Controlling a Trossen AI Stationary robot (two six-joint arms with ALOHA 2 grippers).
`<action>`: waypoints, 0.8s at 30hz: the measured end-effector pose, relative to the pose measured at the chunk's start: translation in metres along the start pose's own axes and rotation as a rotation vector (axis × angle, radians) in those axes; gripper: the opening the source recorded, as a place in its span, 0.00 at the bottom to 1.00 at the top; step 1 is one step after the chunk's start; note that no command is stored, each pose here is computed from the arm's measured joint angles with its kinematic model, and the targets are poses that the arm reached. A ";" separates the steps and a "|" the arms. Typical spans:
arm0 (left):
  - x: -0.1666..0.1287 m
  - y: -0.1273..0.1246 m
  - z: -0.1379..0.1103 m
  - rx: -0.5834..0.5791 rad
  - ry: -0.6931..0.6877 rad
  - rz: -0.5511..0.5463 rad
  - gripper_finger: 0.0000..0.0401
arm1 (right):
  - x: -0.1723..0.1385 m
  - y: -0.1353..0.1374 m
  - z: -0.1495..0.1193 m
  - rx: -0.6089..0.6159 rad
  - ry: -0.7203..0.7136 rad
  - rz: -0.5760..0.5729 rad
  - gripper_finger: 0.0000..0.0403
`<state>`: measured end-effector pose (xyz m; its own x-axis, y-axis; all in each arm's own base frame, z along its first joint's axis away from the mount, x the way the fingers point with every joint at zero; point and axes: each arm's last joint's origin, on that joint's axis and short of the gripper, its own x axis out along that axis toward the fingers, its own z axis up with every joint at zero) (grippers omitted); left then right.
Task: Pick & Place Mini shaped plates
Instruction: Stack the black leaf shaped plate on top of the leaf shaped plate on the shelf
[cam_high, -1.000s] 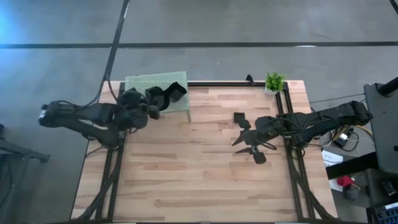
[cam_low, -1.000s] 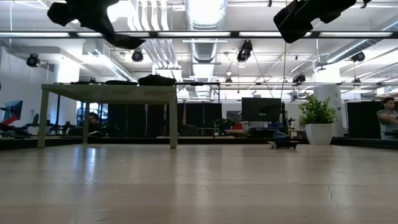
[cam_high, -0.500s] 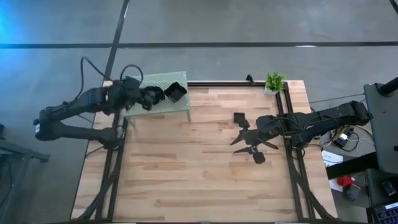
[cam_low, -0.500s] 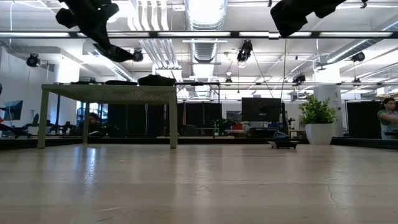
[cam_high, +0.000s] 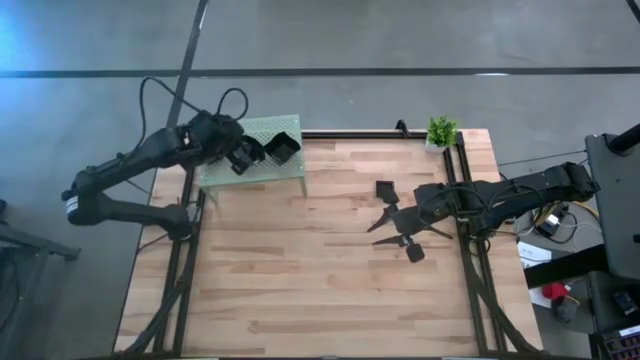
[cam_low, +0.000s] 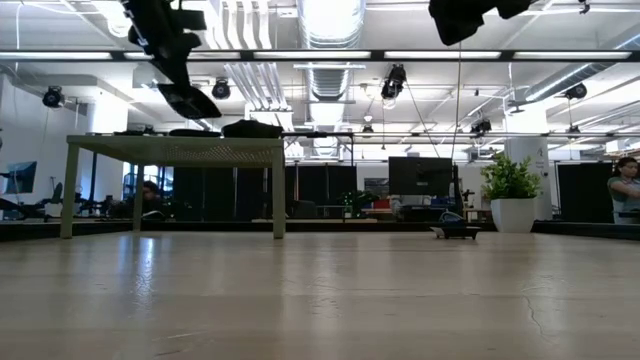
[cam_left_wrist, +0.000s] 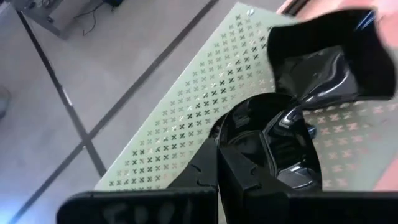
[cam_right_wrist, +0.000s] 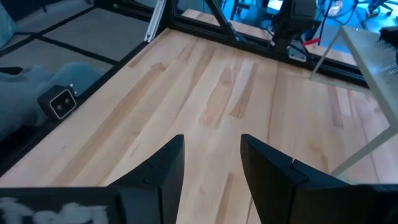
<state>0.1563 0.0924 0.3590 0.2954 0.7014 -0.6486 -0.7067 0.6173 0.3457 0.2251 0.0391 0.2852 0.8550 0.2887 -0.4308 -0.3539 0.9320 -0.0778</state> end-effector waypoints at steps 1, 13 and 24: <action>0.002 -0.001 0.001 0.014 0.009 0.003 0.00 | 0.000 0.000 0.000 0.000 -0.003 0.000 0.38; 0.015 -0.005 0.002 0.061 0.048 -0.022 0.00 | 0.000 0.000 0.001 -0.001 -0.008 -0.001 0.38; 0.022 -0.008 0.004 0.109 0.072 -0.011 0.02 | 0.000 0.000 0.001 0.000 -0.009 -0.001 0.38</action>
<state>0.1712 0.1042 0.3449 0.2531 0.6694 -0.6985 -0.6288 0.6625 0.4071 0.2254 0.0392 0.2859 0.8588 0.2893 -0.4228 -0.3526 0.9325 -0.0780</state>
